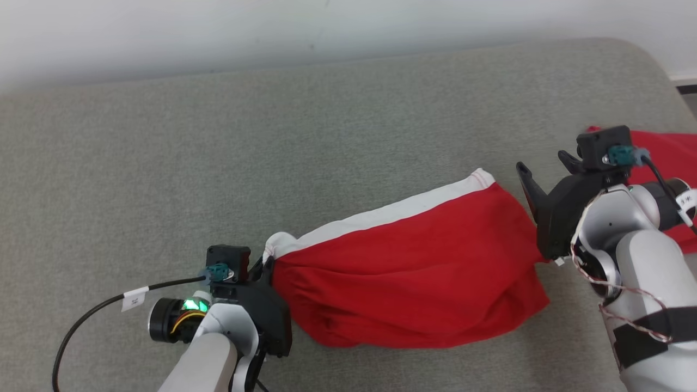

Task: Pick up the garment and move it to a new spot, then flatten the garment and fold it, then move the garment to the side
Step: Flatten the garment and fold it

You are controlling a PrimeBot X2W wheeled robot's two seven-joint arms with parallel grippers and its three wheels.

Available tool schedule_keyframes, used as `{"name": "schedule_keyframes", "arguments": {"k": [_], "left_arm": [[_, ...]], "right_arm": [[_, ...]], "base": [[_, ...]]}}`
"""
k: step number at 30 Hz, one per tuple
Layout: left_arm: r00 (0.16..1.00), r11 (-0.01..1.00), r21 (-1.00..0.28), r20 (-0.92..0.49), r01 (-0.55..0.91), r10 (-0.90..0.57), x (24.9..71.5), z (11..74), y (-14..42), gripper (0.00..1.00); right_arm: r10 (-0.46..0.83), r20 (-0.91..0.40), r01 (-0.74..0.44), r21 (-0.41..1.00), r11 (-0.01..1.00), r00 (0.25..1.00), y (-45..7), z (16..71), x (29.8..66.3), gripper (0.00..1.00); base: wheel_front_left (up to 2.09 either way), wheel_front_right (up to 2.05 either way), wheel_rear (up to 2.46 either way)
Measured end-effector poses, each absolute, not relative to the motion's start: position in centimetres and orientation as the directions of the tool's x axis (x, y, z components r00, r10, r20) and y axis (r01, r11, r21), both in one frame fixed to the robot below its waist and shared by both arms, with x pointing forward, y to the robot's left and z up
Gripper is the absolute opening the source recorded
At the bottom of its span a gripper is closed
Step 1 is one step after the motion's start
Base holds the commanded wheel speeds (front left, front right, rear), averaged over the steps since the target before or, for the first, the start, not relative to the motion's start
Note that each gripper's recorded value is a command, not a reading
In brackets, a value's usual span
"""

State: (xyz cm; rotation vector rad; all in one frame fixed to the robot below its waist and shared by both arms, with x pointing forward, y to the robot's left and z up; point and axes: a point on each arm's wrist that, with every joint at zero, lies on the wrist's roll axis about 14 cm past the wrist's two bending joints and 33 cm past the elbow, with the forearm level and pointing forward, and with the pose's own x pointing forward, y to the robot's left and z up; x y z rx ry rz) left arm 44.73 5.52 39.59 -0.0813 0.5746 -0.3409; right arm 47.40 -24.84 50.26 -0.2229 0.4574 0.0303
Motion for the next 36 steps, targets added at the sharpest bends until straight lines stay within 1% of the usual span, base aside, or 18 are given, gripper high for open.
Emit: {"name": "schedule_keyframes", "arguments": {"k": [5, 6, 7, 8, 9, 14, 15, 16, 17, 19, 20, 21, 24, 25, 26, 29, 32, 36], "left_arm": [[0.785, 0.943, -0.169, -0.522, 0.288, -0.334, 45.2, 39.1, 5.8, 0.0], [0.785, 0.943, -0.17, -0.522, 0.288, -0.334, 45.3, 39.0, 5.9, 0.0], [0.784, 0.942, -0.172, -0.521, 0.289, -0.336, 45.4, 38.9, 5.9, 0.0], [0.783, 0.942, -0.173, -0.523, 0.288, -0.336, 45.5, 38.7, 5.9, 0.0], [0.783, 0.942, -0.174, -0.524, 0.288, -0.336, 45.6, 38.6, 6.0, 0.0], [0.782, 0.943, -0.181, -0.527, 0.281, -0.334, 46.1, 38.0, 6.2, 0.0], [0.782, 0.943, -0.182, -0.526, 0.279, -0.333, 46.1, 38.0, 6.2, 0.0], [0.782, 0.943, -0.183, -0.527, 0.278, -0.333, 46.2, 37.9, 6.2, 0.0], [0.782, 0.943, -0.184, -0.528, 0.277, -0.333, 46.2, 37.8, 6.2, 0.0], [0.781, 0.943, -0.185, -0.528, 0.278, -0.334, 46.3, 37.7, 6.3, 0.0], [0.781, 0.943, -0.186, -0.527, 0.277, -0.334, 46.3, 37.6, 6.3, 0.0], [0.781, 0.943, -0.186, -0.528, 0.277, -0.334, 46.3, 37.6, 6.3, 0.0], [0.781, 0.942, -0.187, -0.527, 0.278, -0.335, 46.5, 37.5, 6.3, 0.0], [0.784, 0.943, -0.186, -0.524, 0.278, -0.334, 46.7, 37.6, 6.3, 0.0], [0.787, 0.943, -0.185, -0.52, 0.276, -0.333, 46.8, 37.6, 6.3, 0.0], [0.802, 0.944, -0.181, -0.498, 0.276, -0.33, 47.2, 38.1, 6.4, 0.0], [0.84, 0.951, -0.168, -0.447, 0.26, -0.308, 48.2, 39.3, 7.1, 0.0], [0.912, 0.957, -0.145, -0.297, 0.25, -0.284, 50.6, 43.5, 8.0, 0.0]], "right_arm": [[-0.021, -0.547, -0.119, -0.219, 0.968, 0.837, -24.4, 47.8, 49.2, 1.0], [-0.022, -0.558, -0.125, -0.224, 0.967, 0.829, -24.4, 47.5, 49.6, 0.91], [-0.023, -0.575, -0.133, -0.228, 0.965, 0.818, -24.3, 47.1, 50.0, 0.71], [-0.022, -0.598, -0.144, -0.228, 0.963, 0.801, -24.2, 46.4, 50.1, 0.64], [-0.02, -0.62, -0.153, -0.225, 0.962, 0.784, -24.0, 45.7, 50.3, 0.62], [-0.005, -0.694, -0.197, -0.211, 0.957, 0.72, -23.1, 43.2, 51.0, 0.71], [-0.003, -0.704, -0.203, -0.208, 0.957, 0.71, -23.0, 42.8, 51.1, 0.75], [0.004, -0.711, -0.209, -0.202, 0.957, 0.703, -22.8, 42.4, 51.1, 0.75], [0.008, -0.719, -0.216, -0.198, 0.956, 0.695, -22.6, 42.0, 51.2, 0.82], [0.015, -0.731, -0.23, -0.195, 0.953, 0.682, -22.3, 41.4, 51.2, 0.85], [0.018, -0.737, -0.236, -0.192, 0.953, 0.676, -22.1, 41.1, 51.2, 0.83], [0.02, -0.742, -0.24, -0.191, 0.952, 0.67, -22.1, 40.9, 51.2, 0.77], [0.025, -0.746, -0.247, -0.188, 0.95, 0.665, -22.0, 40.7, 51.4, 0.32], [0.026, -0.742, -0.251, -0.193, 0.948, 0.67, -22.0, 40.7, 51.6, 0.22], [0.028, -0.735, -0.252, -0.195, 0.948, 0.677, -22.0, 40.8, 51.7, 0.0], [0.033, -0.709, -0.248, -0.202, 0.948, 0.705, -22.1, 41.3, 52.2, 0.0], [0.042, -0.644, -0.235, -0.217, 0.947, 0.764, -22.2, 43.1, 53.2, 0.0], [0.062, -0.511, -0.21, -0.237, 0.948, 0.858, -22.1, 46.8, 54.6, 0.0]], "base": [[0.0, 0.0, 0.0], [0.0, 0.0, 0.0], [0.0, 0.0, 0.0], [0.0, 0.0, 0.0], [0.0, 0.0, 0.0], [0.0, 0.0, 0.0], [0.0, 0.0, 0.0], [0.0, 0.0, 0.0], [0.0, 0.0, 0.0], [0.0, 0.0, 0.0], [0.0, 0.0, 0.0], [0.0, 0.0, 0.0], [0.0, 0.0, 0.0], [0.0, 0.0, 0.0], [0.0, 0.0, 0.0], [0.0, 0.0, 0.0], [0.0, 0.0, 0.0], [0.0, 0.0, 0.0]]}}
